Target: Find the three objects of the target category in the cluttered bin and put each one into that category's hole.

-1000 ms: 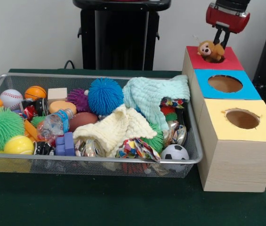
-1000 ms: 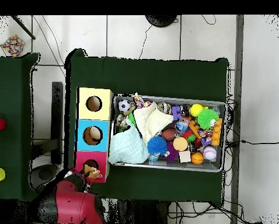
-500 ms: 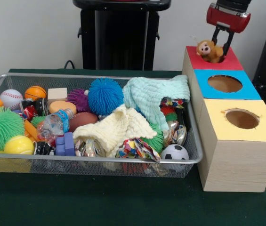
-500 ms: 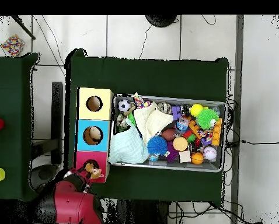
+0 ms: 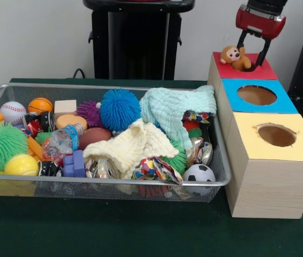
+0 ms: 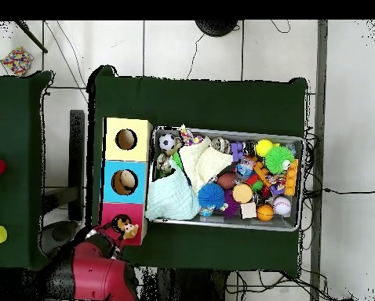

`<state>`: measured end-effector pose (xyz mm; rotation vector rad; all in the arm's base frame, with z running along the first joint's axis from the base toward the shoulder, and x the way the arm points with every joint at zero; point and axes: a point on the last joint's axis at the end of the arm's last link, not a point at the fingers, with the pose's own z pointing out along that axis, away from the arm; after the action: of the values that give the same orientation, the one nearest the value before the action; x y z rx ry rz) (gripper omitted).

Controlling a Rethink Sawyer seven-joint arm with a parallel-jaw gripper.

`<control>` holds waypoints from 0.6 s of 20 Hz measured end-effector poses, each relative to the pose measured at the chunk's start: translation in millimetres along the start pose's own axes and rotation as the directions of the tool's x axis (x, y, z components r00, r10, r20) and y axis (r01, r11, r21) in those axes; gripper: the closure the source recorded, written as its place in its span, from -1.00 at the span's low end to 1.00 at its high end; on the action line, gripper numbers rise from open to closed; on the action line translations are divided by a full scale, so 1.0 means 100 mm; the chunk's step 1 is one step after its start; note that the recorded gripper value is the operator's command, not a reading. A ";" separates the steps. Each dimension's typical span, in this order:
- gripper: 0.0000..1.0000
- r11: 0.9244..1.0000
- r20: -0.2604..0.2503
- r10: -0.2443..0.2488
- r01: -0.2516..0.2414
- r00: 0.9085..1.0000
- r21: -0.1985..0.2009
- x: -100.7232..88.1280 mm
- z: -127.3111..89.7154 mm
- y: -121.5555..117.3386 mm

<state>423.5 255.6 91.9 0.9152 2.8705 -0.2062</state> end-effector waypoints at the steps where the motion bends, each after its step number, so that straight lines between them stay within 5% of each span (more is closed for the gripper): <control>1: -1.00 1.000 0.000 0.001 -0.001 1.000 0.000 0.00 0.00 0.00; 12: -1.00 1.000 -0.019 0.013 -0.013 1.000 0.019 0.07 -0.04 0.00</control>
<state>417.5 259.8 94.7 0.9444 2.8839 -0.2253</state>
